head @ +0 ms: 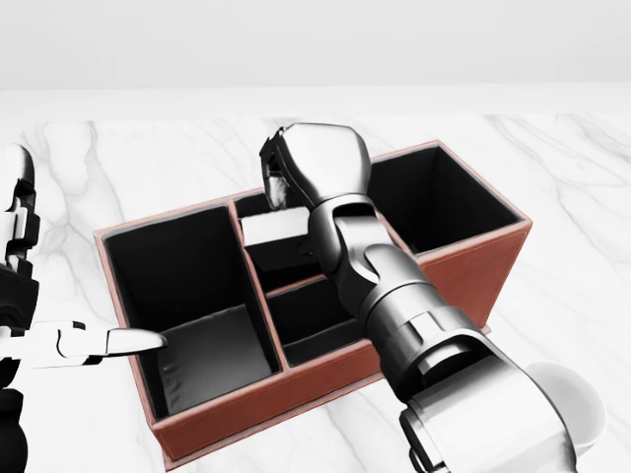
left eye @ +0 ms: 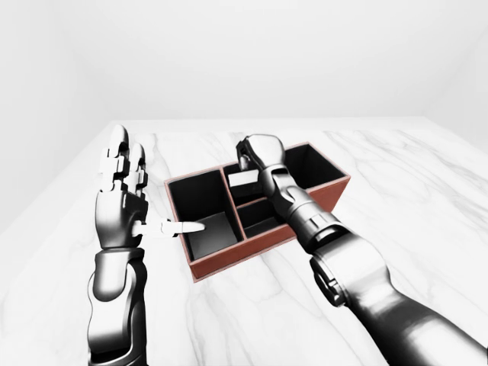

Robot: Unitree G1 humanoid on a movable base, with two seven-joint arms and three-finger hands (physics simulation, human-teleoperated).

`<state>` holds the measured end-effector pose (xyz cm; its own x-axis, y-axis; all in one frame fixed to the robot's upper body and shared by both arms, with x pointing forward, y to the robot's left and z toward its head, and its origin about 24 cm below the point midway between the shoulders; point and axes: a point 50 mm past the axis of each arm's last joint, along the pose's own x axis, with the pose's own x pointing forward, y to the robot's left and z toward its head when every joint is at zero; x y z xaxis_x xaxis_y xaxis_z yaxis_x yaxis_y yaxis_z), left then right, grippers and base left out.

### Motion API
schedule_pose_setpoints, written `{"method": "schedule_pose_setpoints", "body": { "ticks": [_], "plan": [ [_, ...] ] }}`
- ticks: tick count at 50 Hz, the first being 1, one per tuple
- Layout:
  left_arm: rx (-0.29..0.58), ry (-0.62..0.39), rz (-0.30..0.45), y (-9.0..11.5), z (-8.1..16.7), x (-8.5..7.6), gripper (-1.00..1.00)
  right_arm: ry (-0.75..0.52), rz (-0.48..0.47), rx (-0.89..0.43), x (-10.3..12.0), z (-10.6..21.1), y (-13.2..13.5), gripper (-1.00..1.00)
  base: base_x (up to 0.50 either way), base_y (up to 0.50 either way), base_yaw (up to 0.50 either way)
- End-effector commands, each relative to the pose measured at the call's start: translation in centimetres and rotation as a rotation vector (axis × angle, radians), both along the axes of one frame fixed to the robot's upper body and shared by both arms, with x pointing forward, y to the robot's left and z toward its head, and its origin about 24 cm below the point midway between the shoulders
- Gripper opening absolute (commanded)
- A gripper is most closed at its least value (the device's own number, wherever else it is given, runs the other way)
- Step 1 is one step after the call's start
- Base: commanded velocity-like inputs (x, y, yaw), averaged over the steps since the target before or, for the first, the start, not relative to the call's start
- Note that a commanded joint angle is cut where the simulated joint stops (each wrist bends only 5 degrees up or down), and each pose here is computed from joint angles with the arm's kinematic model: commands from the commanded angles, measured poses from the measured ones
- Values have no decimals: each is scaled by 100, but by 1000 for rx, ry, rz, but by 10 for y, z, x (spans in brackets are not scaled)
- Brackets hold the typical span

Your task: Pick up the book and place it in the front compartment of the caddy.

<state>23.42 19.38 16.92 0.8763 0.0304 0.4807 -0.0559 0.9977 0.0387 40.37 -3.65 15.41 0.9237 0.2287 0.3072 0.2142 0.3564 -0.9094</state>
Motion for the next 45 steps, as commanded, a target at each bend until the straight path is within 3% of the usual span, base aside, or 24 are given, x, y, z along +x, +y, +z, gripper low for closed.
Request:
{"method": "schedule_pose_setpoints", "body": {
  "ticks": [1,23,24,25,45],
  "plan": [
    [0,0,-2,0,0,-1,100,-36,0,16,-1,4,3,-100,0,0,0],
    [3,4,-4,-1,-1,0,99,-26,-7,4,-1,0,0,-100,0,0,0],
    [2,6,-4,-1,-1,0,100,-26,-8,7,-1,0,0,-41,0,0,0],
    [2,2,-4,-1,0,0,100,-28,-6,8,-1,1,0,100,0,0,0],
    [1,3,-8,-2,-1,0,100,-28,-9,10,-1,0,-1,100,0,0,0]
  ]
}}
